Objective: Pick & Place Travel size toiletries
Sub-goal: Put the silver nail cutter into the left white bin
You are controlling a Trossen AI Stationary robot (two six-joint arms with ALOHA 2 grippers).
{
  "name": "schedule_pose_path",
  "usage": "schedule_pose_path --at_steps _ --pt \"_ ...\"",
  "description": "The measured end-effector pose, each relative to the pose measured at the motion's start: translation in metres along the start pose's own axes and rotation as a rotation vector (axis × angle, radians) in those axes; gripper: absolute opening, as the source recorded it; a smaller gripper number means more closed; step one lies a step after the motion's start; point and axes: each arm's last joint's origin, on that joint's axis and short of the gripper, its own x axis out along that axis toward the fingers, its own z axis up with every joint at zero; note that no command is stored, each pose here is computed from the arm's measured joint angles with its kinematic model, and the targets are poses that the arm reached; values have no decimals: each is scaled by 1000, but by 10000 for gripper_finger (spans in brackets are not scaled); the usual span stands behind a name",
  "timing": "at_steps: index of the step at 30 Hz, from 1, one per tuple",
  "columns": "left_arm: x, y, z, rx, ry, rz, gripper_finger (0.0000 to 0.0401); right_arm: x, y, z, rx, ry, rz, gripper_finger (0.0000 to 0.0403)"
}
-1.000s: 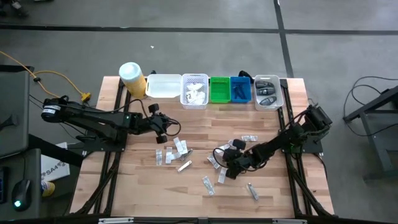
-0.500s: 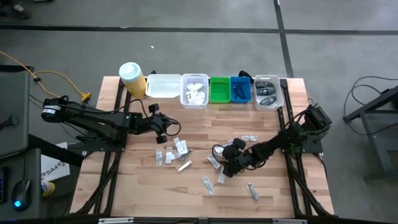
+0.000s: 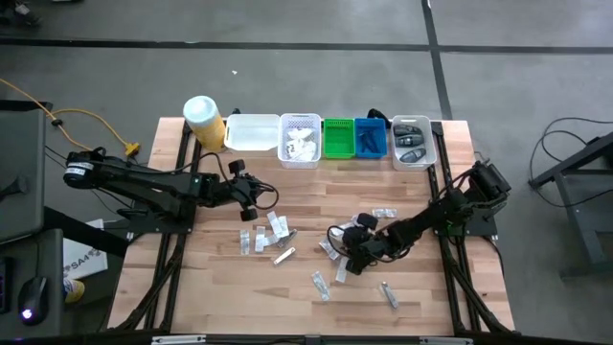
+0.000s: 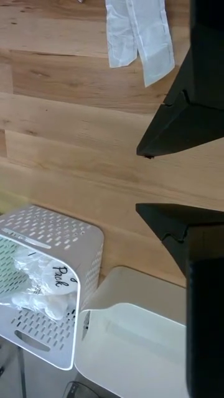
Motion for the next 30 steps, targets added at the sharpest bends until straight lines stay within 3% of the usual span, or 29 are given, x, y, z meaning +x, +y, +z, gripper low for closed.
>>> schedule_pose_path --at_steps 11,17,22,30 --pt "0 0 -1 3 6 0 131 8 1 -6 -68 23 -19 87" --pt "0 0 -1 3 6 0 131 13 3 -6 -47 9 4 59" --pt "0 0 -1 3 6 0 131 5 3 -2 10 9 31 52" --pt "0 0 4 -6 -34 0 131 -22 1 15 -4 -39 111 51"
